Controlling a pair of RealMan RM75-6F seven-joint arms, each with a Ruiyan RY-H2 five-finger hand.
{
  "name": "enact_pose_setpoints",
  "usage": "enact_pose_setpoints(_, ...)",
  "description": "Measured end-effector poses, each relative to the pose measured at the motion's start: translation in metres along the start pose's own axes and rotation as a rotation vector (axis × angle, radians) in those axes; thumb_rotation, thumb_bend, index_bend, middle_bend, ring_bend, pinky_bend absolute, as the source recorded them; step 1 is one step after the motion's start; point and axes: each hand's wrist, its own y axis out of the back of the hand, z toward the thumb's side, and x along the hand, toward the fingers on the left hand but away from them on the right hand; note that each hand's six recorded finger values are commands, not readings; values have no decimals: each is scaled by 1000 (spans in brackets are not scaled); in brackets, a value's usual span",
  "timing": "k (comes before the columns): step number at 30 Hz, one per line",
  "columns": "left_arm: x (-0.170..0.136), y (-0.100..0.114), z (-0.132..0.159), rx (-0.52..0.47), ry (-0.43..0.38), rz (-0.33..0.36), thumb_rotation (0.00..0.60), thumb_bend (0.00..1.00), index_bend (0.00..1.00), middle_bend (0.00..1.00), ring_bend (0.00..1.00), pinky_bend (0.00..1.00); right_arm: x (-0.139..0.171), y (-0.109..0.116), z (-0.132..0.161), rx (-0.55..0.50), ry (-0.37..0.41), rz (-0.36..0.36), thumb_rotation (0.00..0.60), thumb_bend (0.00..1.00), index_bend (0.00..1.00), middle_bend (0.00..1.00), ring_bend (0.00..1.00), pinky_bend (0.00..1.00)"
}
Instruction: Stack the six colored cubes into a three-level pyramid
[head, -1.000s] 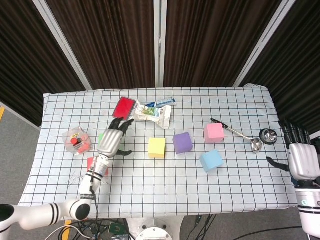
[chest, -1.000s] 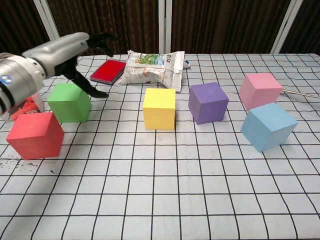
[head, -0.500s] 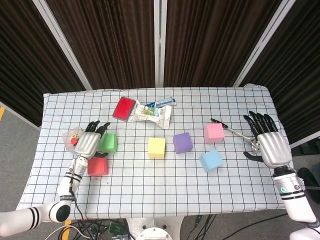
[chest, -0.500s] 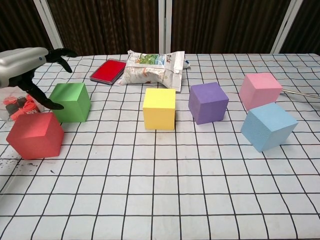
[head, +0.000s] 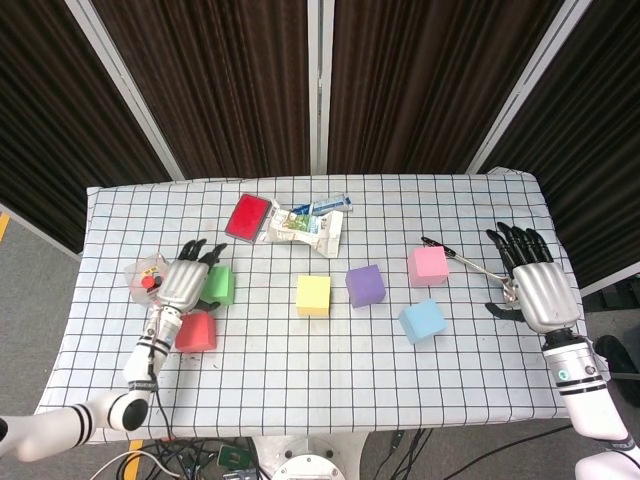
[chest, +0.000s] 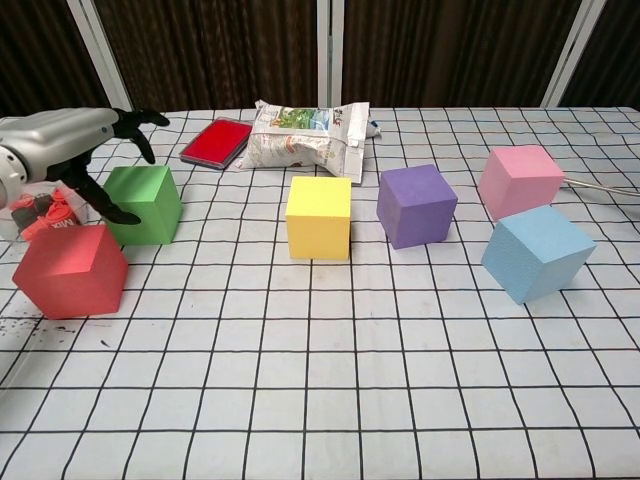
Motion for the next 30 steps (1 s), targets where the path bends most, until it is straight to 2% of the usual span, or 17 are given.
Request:
enact_pose_setpoints(6,5,-2,0,11,9,11,600,87,82,436,49,3,0,-2,-5,2,-13,1,600,0,0,0,0,0)
enact_pose_setpoints(10,4,1,8,1,-15,25,600,94,82,470,78,6,-2,-3,-6,5,-16,6,600,0,0,0,0,0)
enact_pose_setpoints(20,1,14,48,-37,-101,40,600,95,82,479,83,7,-3,-4,-6,5,-19,2,600,0,0,0,0,0)
enact_pose_setpoints(30,13,-3,85,-55,-160,-8,600,95,82,481,84,6,-1,-8,-15,-6,-44,14,600,0,0,0,0,0)
